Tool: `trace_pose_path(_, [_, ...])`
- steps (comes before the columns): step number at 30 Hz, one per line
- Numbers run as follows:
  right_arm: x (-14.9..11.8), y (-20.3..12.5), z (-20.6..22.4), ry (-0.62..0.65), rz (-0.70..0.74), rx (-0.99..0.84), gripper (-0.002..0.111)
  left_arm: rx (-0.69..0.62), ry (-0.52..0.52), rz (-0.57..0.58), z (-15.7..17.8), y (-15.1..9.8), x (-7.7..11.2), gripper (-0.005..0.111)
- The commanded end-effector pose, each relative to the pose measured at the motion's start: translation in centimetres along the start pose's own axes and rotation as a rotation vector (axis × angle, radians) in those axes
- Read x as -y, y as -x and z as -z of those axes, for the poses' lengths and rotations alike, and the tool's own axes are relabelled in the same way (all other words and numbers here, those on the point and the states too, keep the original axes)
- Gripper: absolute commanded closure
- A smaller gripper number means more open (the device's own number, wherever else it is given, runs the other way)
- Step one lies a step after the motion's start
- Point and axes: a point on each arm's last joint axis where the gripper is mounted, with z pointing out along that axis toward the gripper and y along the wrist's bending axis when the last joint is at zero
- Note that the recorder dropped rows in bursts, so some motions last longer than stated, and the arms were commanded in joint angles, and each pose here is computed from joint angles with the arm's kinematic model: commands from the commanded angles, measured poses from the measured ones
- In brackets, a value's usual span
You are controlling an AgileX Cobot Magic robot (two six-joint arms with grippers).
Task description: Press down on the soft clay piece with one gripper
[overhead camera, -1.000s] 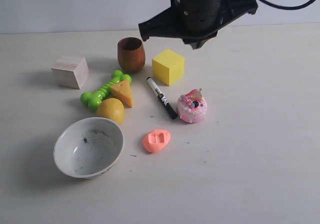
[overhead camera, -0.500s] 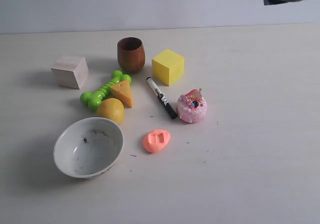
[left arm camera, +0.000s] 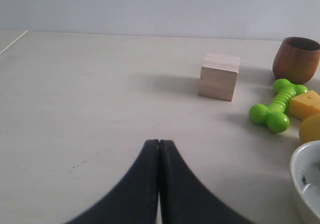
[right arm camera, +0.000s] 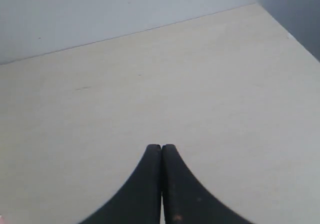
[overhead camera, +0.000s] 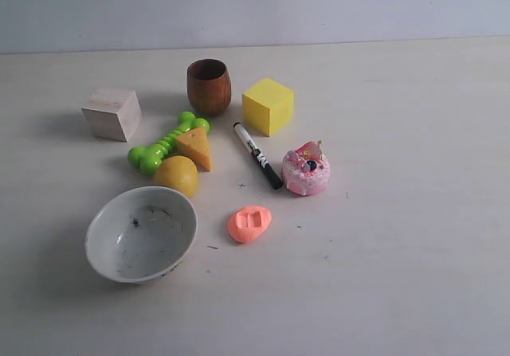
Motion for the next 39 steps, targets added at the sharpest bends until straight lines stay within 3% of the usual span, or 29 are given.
trace_pose_path(1, [2.1, -1.3, 2.8, -0.017, -0.037, 0.117, 0.108, 0.015, -0.007, -0.003, 0.0, 0.1, 0.0, 0.107])
trace_pose_path(6, [4.2, -3.6, 4.8, -0.064, -0.134, 0.258, 0.108, 0.015, -0.007, -0.003, 0.0, 0.1, 0.0, 0.107])
trace_pose_path(16, [4.9, -8.1, 7.6, -0.025, -0.185, 0.407, 0.108, 0.015, -0.007, -0.003, 0.0, 0.1, 0.0, 0.107])
trace_pose_path(23, [4.6, -8.6, 8.1, 0.024, -0.191, 0.431, 0.108, 0.015, -0.007, -0.003, 0.0, 0.1, 0.0, 0.107])
trace_pose_path(29, [3.5, -9.3, 7.4, 0.126, -0.016, 0.455, 0.108, 0.015, -0.007, -0.003, 0.0, 0.1, 0.0, 0.107])
trace_pose_path(39, [4.0, -14.3, 4.9, 0.092, 0.057, 0.385, 0.108, 0.015, -0.007, -0.003, 0.0, 0.1, 0.0, 0.107])
